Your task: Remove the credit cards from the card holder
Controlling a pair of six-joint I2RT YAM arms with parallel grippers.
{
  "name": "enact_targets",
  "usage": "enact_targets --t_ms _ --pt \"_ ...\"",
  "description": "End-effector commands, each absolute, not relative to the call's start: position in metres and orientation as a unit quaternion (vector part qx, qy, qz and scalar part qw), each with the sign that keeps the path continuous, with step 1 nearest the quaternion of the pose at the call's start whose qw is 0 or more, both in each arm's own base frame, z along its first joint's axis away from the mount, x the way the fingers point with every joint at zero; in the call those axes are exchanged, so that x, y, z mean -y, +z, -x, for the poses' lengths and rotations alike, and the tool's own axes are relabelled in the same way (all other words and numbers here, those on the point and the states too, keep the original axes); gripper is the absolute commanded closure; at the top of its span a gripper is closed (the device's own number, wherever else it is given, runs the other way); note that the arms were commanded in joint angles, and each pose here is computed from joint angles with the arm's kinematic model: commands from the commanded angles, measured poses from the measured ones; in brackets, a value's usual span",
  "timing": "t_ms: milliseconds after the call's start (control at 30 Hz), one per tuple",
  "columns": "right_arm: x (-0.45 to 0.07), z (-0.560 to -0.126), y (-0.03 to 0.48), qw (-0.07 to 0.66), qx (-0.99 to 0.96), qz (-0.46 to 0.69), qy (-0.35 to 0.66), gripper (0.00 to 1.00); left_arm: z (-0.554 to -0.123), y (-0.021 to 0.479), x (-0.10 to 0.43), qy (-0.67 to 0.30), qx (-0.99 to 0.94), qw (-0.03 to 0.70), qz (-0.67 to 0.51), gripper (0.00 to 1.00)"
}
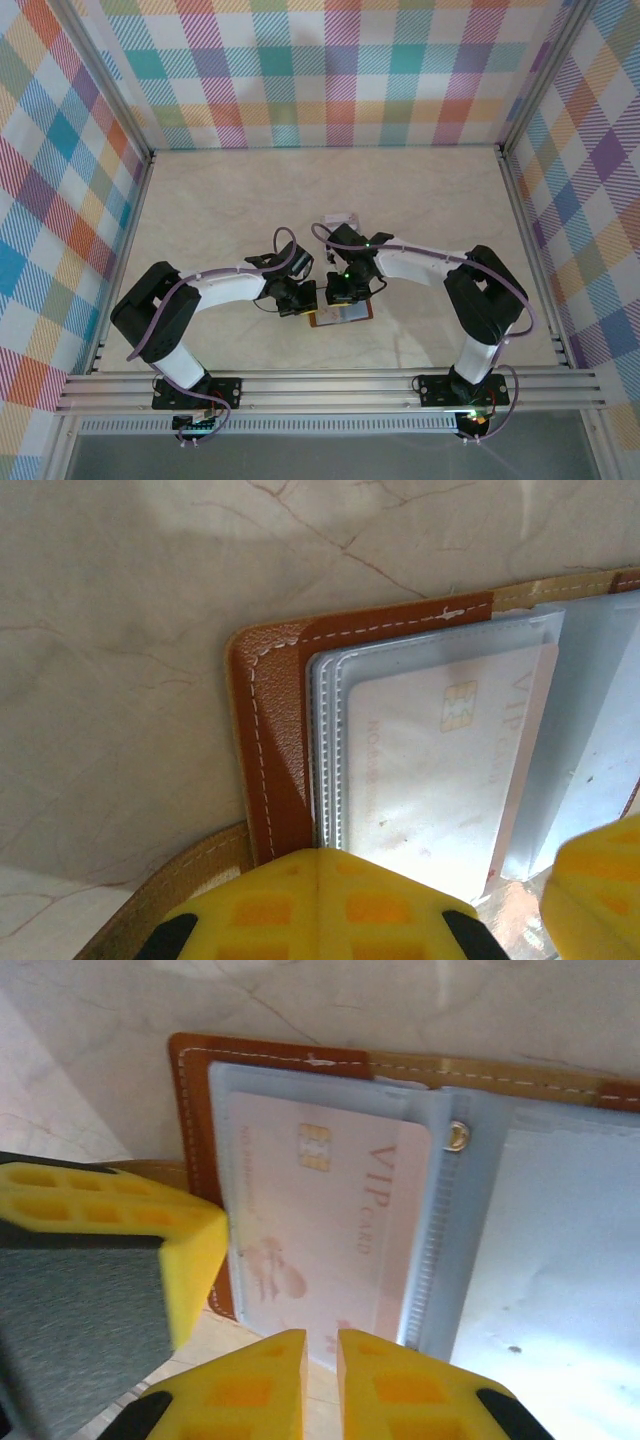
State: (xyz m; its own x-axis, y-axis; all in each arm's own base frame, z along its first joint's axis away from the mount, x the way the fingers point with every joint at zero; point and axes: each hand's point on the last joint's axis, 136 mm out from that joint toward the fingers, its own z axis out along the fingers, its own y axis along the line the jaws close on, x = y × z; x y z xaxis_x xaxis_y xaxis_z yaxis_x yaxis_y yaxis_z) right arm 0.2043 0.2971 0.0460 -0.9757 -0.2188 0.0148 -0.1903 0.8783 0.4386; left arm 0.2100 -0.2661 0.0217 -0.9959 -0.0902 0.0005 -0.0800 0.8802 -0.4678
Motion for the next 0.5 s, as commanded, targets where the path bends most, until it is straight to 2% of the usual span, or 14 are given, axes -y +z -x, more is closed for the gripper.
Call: enact_targets --t_ms 0,467 --pt "-0.301 -0.206 0.041 0.037 0.964 -0.104 -0.241 0.83 -0.210 0.012 0.260 -0.212 -0.976 0.010 0.045 0.98" --pt "-0.288 -0.210 0.022 0.040 0.971 -0.098 -0.213 0.81 -0.209 0.007 0.252 -0.187 -0.981 0.009 0.042 0.98"
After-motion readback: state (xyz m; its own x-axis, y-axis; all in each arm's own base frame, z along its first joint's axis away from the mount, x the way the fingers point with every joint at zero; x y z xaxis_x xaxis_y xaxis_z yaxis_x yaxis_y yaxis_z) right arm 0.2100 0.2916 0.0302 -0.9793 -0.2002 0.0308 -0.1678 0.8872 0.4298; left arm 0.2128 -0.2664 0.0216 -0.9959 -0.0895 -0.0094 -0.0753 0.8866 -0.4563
